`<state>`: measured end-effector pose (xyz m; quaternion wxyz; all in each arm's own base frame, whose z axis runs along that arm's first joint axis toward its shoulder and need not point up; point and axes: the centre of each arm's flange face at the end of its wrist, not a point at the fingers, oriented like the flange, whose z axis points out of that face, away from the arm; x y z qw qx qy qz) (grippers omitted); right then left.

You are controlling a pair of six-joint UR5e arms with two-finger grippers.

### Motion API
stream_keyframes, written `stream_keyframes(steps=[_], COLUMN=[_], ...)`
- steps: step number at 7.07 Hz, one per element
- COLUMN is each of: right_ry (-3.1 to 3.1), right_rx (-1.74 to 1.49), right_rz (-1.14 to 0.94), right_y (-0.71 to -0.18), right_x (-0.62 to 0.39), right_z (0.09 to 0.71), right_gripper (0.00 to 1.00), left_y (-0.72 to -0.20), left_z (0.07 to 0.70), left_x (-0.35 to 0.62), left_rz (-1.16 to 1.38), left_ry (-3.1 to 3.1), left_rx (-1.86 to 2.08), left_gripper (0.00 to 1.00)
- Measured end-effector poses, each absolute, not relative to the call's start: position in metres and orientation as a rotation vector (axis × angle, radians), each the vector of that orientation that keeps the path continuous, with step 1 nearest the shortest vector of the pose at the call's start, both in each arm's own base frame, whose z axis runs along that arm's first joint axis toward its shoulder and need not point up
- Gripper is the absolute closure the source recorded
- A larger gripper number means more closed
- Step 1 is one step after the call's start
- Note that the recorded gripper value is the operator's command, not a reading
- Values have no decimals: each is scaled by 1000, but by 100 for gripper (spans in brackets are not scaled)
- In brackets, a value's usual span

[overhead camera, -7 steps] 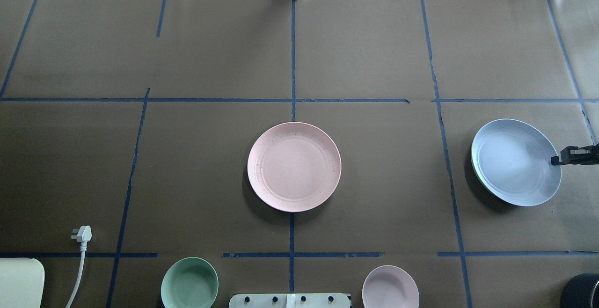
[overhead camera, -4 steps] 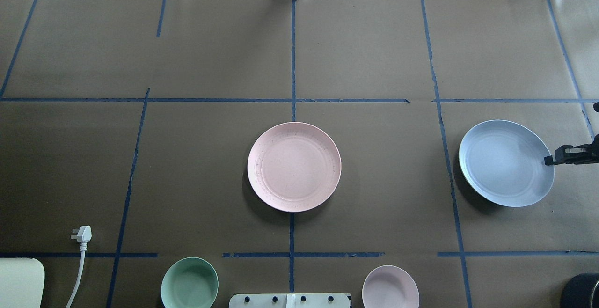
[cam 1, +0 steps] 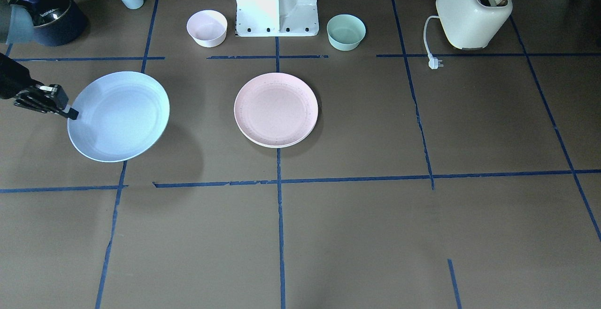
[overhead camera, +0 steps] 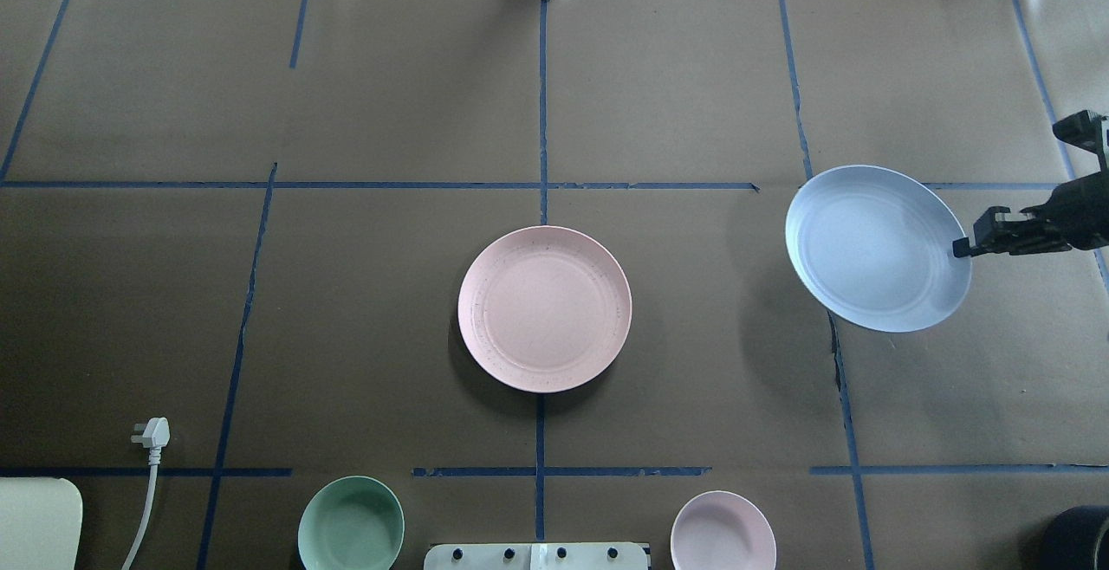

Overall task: Stack three plates with pink and blue
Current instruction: 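Lift the light blue plate and lower it onto the pink plate with the right gripper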

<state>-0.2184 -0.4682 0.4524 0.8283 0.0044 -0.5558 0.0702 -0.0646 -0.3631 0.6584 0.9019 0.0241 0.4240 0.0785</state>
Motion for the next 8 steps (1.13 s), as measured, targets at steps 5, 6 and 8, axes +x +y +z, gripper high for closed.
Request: stream_keyframes(steps=[5,6,8], right_ry=[-1123,-1105,-1079], right_rx=[8,17,26], right_rz=[252,250,245], right_y=[-417,-398,-378], right_x=[-435,-459,-487], right_z=[286,283,286], right_gripper=[100,100,58], left_y=[-365,-365,-365], left_z=[657,657,657], left_x=[-64,-64,-64], left_rz=[162,162,162], left_ry=[877,877,876], left_rx=[51,51,50], left_gripper=[0,0,0])
